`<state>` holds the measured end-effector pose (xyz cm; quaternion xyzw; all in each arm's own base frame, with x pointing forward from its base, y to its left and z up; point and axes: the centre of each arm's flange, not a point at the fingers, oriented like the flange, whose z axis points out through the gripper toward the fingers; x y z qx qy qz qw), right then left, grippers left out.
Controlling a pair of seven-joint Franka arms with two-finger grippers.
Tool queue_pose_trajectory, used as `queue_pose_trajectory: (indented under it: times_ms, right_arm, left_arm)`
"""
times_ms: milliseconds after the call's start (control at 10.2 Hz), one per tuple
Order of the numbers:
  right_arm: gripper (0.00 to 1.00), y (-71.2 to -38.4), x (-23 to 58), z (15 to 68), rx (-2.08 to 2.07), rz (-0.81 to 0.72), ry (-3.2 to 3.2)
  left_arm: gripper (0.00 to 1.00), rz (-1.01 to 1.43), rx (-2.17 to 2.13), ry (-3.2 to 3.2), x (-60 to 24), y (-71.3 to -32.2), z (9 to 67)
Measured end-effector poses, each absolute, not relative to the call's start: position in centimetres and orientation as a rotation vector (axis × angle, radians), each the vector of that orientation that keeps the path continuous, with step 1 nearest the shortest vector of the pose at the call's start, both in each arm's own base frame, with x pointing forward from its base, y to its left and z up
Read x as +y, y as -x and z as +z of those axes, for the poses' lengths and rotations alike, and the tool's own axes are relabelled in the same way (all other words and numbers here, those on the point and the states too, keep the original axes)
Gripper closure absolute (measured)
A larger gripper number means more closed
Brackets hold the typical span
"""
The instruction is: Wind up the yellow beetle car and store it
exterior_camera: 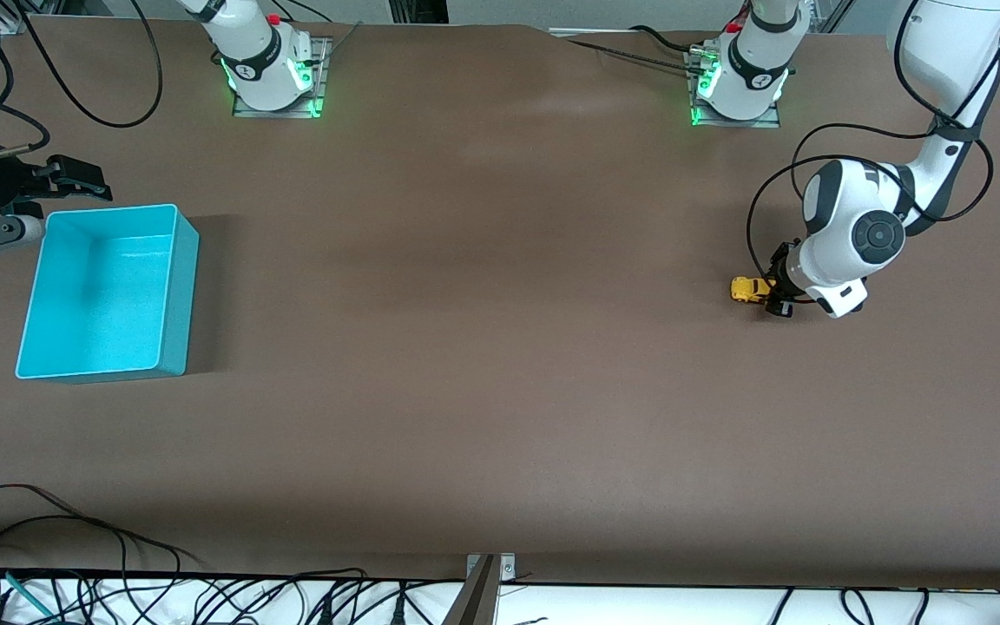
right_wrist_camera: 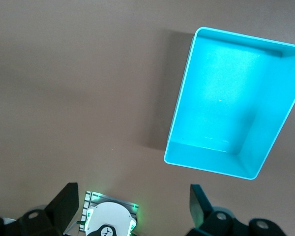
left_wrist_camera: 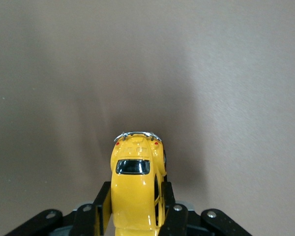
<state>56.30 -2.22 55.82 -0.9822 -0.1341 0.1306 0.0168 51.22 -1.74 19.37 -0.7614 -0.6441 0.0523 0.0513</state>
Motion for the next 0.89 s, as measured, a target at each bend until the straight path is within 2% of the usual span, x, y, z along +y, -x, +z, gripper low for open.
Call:
queue_pose_trajectory:
  times_ms: [295,492,886]
  right_arm:
    - [0.0,-56.4,-2.1,55.7,-0.424,0.41,3.059]
    - [0.0,-56.7,-2.0,55.0,-0.427,0.421,3.06]
    - [0.0,-57.2,-1.8,53.9,-0.435,0.447,3.054]
  left_arm:
    - [0.56,0.113,-1.993,2.357,-7.7,-52.6,21.7]
    - [0.56,0.128,-2.008,2.368,-12.9,-51.9,22.2]
    - [0.56,0.219,-2.065,2.29,-16.3,-51.5,19.1]
